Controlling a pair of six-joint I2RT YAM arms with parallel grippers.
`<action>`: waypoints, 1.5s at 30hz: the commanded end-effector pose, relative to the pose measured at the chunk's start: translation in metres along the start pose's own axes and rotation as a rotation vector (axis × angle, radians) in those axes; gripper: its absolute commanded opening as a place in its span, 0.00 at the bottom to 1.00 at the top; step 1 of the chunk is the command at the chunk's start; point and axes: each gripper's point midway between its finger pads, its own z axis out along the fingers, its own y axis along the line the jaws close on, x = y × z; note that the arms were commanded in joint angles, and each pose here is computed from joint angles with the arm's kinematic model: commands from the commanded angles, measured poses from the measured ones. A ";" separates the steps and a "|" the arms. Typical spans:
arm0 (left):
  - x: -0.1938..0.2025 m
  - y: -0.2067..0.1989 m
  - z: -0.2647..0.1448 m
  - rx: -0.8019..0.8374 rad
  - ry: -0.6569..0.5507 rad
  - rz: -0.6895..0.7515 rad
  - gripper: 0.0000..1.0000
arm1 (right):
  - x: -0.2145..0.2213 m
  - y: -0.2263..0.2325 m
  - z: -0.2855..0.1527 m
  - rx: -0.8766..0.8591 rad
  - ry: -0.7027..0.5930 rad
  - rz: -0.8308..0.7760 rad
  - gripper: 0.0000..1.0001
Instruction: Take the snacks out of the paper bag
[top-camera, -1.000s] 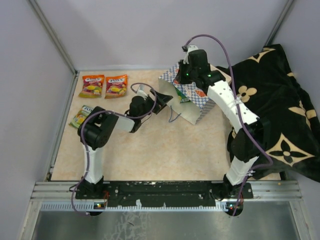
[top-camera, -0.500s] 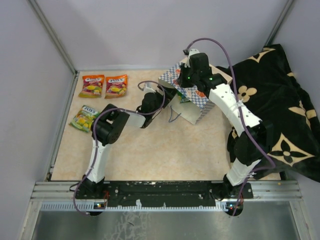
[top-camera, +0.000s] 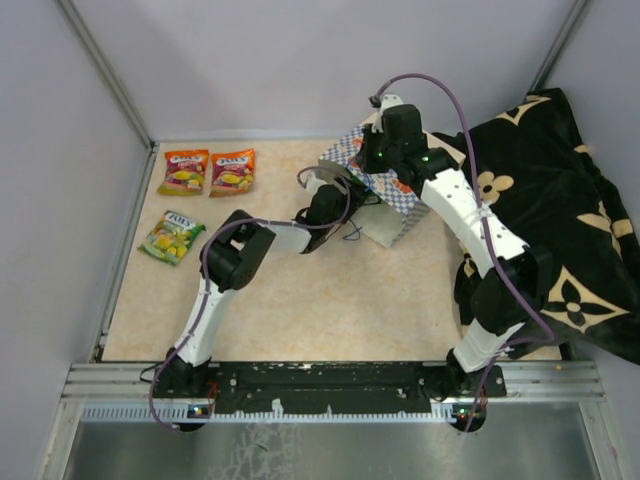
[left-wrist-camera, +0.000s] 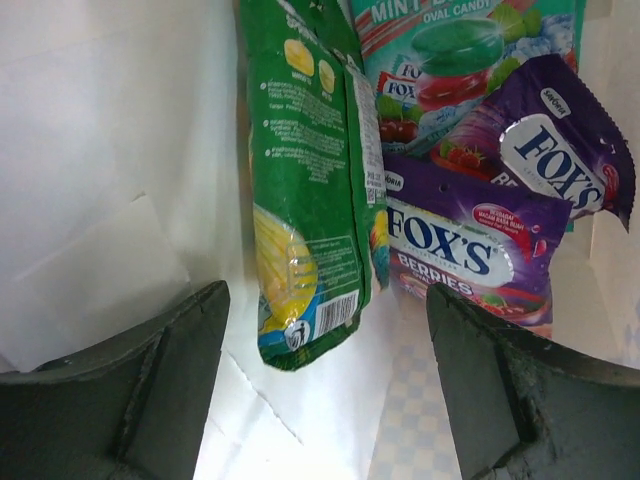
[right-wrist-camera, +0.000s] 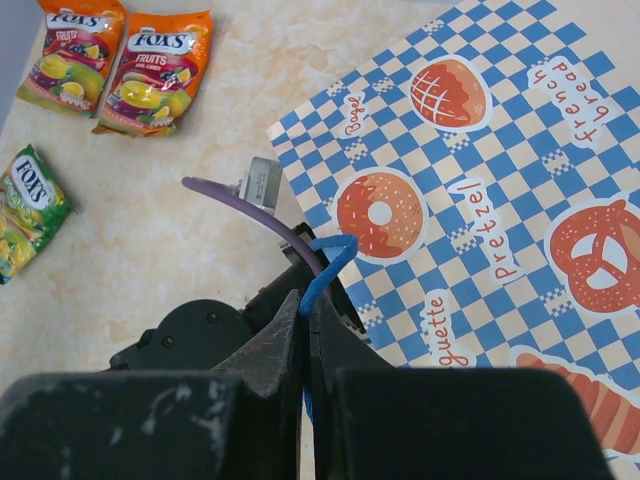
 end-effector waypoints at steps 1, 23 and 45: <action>0.007 0.026 0.011 -0.103 -0.018 0.005 0.83 | -0.033 0.006 -0.025 -0.010 -0.108 -0.001 0.00; -0.021 -0.053 -0.095 0.169 0.021 0.282 0.00 | -0.047 -0.003 -0.045 -0.051 -0.152 0.052 0.00; -0.149 -0.022 -0.299 -0.206 -0.235 0.540 0.00 | -0.010 -0.019 -0.033 0.001 -0.070 0.065 0.00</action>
